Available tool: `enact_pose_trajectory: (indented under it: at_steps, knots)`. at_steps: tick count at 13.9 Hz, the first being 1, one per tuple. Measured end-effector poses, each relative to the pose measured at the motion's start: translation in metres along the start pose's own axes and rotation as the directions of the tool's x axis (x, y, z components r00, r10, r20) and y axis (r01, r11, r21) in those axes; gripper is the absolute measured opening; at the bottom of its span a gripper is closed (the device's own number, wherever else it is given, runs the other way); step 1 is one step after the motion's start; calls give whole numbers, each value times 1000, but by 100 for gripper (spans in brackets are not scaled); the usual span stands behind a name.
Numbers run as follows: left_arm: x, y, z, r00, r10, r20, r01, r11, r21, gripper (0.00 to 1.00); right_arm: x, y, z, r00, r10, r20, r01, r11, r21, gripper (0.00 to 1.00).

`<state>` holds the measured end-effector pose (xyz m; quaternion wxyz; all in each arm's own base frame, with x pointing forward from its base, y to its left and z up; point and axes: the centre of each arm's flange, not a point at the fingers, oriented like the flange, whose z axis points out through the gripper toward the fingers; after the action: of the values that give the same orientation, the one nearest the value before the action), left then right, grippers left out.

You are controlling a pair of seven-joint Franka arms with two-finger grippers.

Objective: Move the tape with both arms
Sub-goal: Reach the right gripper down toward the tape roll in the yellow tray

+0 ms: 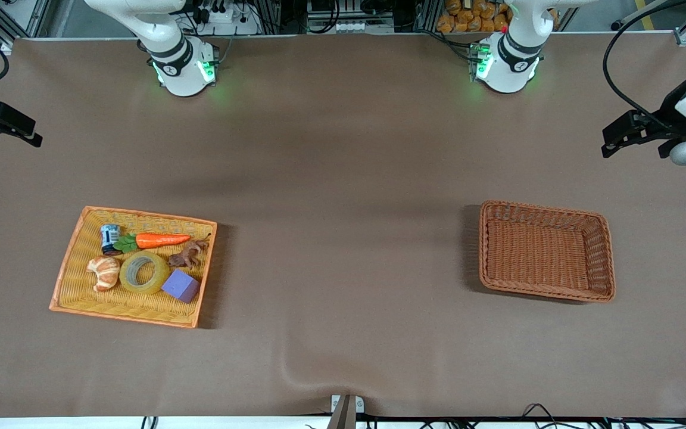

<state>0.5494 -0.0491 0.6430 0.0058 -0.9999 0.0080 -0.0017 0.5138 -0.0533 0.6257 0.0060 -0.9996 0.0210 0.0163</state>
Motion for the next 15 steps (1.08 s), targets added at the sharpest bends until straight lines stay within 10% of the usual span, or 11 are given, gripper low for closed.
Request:
enact_pose_trajectory:
  at_steps: [10, 15]
  knots:
    - [-1, -5, -1, 1000, -13, 6, 13, 1000, 0, 100, 9, -1, 11, 1000, -2, 18, 2, 1000, -6, 100]
    - [0, -9, 4, 1000, -20, 19, 20, 1000, -1, 100, 71, -58, 90, 994, -106, 6, 106, 994, -21, 100]
